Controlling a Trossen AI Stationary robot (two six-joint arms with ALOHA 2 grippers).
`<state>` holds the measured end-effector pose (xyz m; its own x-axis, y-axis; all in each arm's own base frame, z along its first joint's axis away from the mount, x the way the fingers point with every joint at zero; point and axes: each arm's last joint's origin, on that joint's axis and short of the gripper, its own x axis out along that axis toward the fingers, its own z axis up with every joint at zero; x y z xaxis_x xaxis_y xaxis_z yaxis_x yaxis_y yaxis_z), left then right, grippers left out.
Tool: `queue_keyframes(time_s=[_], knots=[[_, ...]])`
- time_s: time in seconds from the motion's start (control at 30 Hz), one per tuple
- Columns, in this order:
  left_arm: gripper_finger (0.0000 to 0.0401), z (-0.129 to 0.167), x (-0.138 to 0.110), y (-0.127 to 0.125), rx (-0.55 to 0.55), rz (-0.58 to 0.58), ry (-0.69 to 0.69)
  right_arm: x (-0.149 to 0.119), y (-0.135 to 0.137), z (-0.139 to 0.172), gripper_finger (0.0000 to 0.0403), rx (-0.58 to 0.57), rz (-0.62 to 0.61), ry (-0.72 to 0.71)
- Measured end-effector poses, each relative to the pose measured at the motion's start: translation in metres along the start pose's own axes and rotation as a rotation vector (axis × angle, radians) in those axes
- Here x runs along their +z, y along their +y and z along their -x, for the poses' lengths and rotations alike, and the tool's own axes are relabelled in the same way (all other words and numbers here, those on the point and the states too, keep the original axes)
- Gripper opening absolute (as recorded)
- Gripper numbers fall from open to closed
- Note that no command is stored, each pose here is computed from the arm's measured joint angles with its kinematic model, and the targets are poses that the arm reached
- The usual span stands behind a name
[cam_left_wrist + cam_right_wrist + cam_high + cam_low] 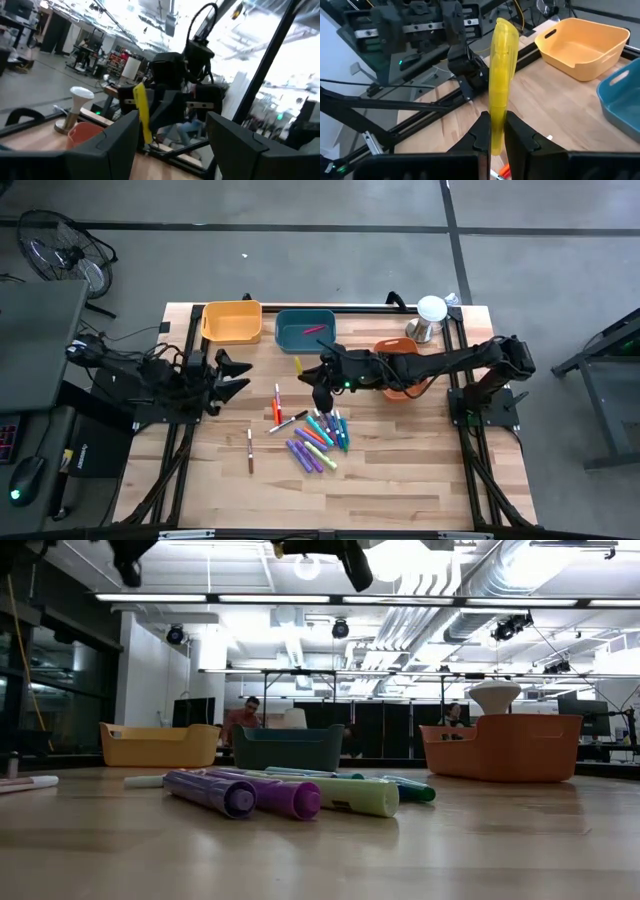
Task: Pick & Place Markers
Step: Put the yellow pen into the blue bin
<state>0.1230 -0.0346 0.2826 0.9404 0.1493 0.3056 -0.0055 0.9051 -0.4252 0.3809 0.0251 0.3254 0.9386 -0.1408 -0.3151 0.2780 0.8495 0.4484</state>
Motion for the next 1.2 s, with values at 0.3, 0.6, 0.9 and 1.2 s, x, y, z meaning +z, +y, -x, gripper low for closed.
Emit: queue_keyframes(time_s=[0.3, 0.6, 0.9, 1.2], knots=[[0.0227, -0.048, -0.004, -0.026, 0.073, -0.133, 0.083, 0.004, 0.0, -0.001, 0.0023, 0.052, 0.026, -0.004], [0.0227, -0.075, -0.011, -0.037, 0.15, -0.121, 0.1, 0.005, 0.005, 0.0, 0.0023, 0.143, 0.09, 0.004], [0.0227, -0.078, -0.015, -0.037, 0.178, -0.028, 0.098, 0.004, 0.01, 0.003, 0.0023, 0.201, 0.16, 0.022], [0.0227, -0.083, -0.022, -0.039, 0.156, 0.022, 0.102, 0.009, 0.008, 0.003, 0.0022, 0.265, 0.193, 0.003]])
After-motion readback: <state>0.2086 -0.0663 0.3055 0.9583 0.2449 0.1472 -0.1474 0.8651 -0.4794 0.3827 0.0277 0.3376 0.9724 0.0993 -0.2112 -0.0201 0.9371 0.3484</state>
